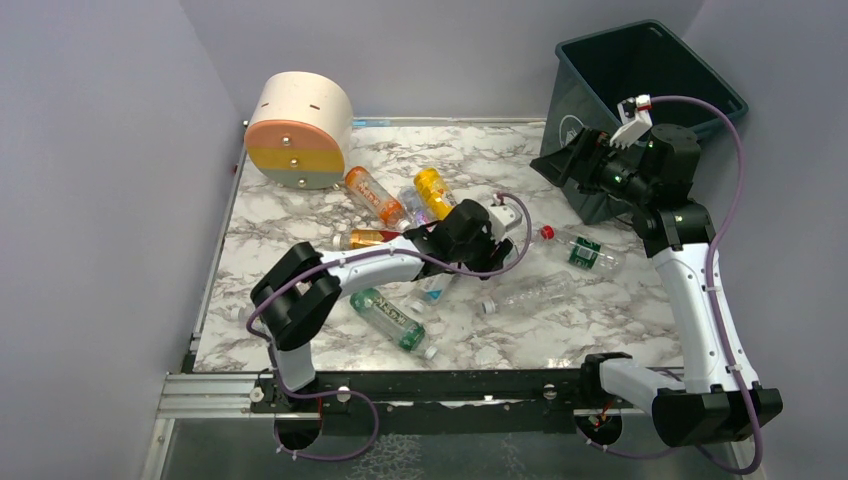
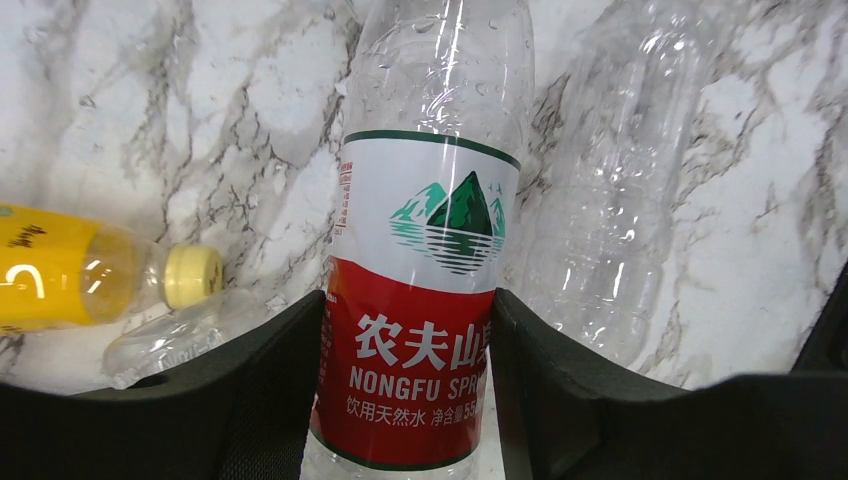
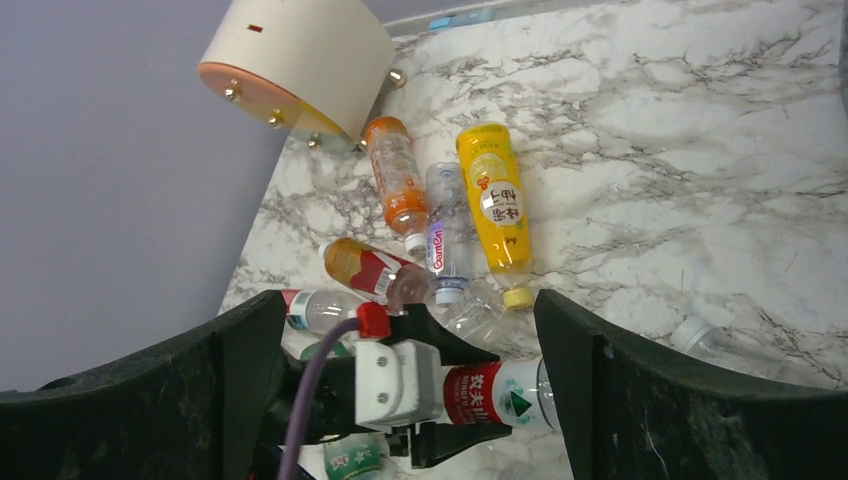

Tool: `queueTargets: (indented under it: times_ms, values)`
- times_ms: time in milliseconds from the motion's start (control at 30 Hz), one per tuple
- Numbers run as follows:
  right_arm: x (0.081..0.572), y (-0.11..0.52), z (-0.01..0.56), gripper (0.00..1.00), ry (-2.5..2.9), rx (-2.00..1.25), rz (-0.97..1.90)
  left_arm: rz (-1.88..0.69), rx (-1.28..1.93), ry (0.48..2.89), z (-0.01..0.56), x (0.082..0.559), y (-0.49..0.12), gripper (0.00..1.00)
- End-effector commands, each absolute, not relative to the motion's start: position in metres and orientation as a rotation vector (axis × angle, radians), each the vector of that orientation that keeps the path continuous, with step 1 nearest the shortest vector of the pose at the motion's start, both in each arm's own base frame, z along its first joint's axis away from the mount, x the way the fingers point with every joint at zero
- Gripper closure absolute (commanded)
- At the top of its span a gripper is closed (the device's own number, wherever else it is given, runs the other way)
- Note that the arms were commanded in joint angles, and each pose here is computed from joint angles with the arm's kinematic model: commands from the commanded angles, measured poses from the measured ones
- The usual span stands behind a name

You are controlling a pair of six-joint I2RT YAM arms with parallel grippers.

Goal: Put the plastic bottles in the bin
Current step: Pick up the plastic bottle at the center of the board.

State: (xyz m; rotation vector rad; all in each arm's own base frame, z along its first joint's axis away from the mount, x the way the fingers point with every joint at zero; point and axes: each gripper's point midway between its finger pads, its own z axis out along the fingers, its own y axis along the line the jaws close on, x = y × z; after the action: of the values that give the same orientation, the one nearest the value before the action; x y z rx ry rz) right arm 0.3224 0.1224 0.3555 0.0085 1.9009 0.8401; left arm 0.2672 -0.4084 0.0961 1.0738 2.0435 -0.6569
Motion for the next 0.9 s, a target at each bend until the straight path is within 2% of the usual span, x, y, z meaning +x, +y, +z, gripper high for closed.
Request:
queueTargets:
  times_ms: [0, 367, 867]
  values:
    - [0.319, 0.125, 0.36, 0.04, 1.882, -0.021, 0.851, -0.68, 1.021, 1.945, 0.145, 0.269, -0.41, 0.49]
    - [0.316, 0.126, 0.359, 0.03, 1.892, -0.025, 0.856, -0.684, 0.912, 1.877, 0.194, 0.26, -0.378, 0.47]
    - [0.312, 0.141, 0.32, 0.01, 1.979, -0.01, 1.001, -0.726, 0.765, 1.807, 0.24, 0.249, -0.335, 0.44]
